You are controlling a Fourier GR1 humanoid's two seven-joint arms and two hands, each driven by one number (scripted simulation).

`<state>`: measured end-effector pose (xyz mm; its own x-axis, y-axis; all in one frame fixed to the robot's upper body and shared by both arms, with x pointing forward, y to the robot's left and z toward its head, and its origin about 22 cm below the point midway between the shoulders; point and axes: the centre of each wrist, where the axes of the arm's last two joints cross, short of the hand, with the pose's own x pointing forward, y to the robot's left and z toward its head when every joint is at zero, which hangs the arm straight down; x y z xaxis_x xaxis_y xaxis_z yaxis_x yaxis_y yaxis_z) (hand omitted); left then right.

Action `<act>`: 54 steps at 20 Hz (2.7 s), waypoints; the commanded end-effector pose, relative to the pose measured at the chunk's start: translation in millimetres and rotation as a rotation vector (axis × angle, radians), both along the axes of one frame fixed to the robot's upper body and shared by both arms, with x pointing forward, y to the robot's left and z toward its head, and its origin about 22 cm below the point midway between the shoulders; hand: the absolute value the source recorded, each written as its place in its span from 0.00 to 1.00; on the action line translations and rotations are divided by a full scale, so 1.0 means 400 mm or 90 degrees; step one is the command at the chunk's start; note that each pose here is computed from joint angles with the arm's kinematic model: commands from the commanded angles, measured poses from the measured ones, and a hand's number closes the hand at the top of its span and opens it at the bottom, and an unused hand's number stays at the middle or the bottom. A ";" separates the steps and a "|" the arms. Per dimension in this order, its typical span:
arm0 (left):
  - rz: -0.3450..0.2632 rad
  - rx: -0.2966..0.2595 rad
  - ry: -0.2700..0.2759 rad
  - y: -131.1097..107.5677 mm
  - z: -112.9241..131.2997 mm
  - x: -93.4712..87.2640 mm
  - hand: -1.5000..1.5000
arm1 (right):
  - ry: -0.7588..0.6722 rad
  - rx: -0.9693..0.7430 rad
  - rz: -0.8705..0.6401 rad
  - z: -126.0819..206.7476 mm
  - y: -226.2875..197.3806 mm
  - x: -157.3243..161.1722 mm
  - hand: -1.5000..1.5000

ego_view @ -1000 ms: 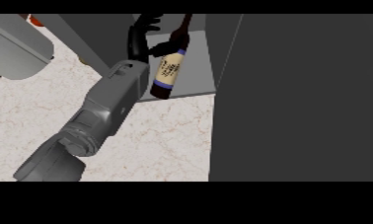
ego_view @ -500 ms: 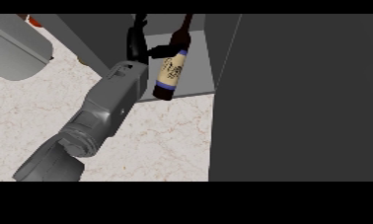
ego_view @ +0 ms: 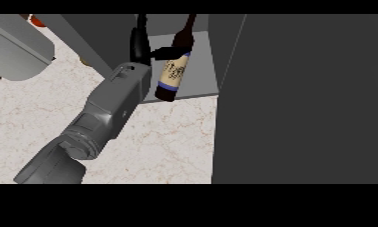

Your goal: Pick up the wine, place it into the cabinet and close the cabinet

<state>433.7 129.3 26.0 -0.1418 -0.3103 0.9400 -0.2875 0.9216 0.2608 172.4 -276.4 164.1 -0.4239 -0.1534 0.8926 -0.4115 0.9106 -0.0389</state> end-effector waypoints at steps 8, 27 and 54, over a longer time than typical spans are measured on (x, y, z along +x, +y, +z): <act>-0.049 -0.036 -0.044 -0.067 -0.004 -0.014 0.00 | -0.002 -0.011 0.002 0.013 0.020 -0.005 0.00; -0.136 -0.162 -0.117 -0.179 -0.063 -0.158 0.00 | 0.013 -0.007 -0.036 0.017 0.015 -0.033 0.00; -0.219 -0.258 -0.099 -0.036 -0.042 -0.663 1.00 | 0.019 -0.063 -0.087 0.024 -0.057 -0.046 0.00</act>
<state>185.4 100.9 -0.3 -0.3181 0.1774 0.9313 0.0542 0.9841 -0.1689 153.3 -295.3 163.4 -0.3941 -0.0155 0.9189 -0.2655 0.9591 -0.0977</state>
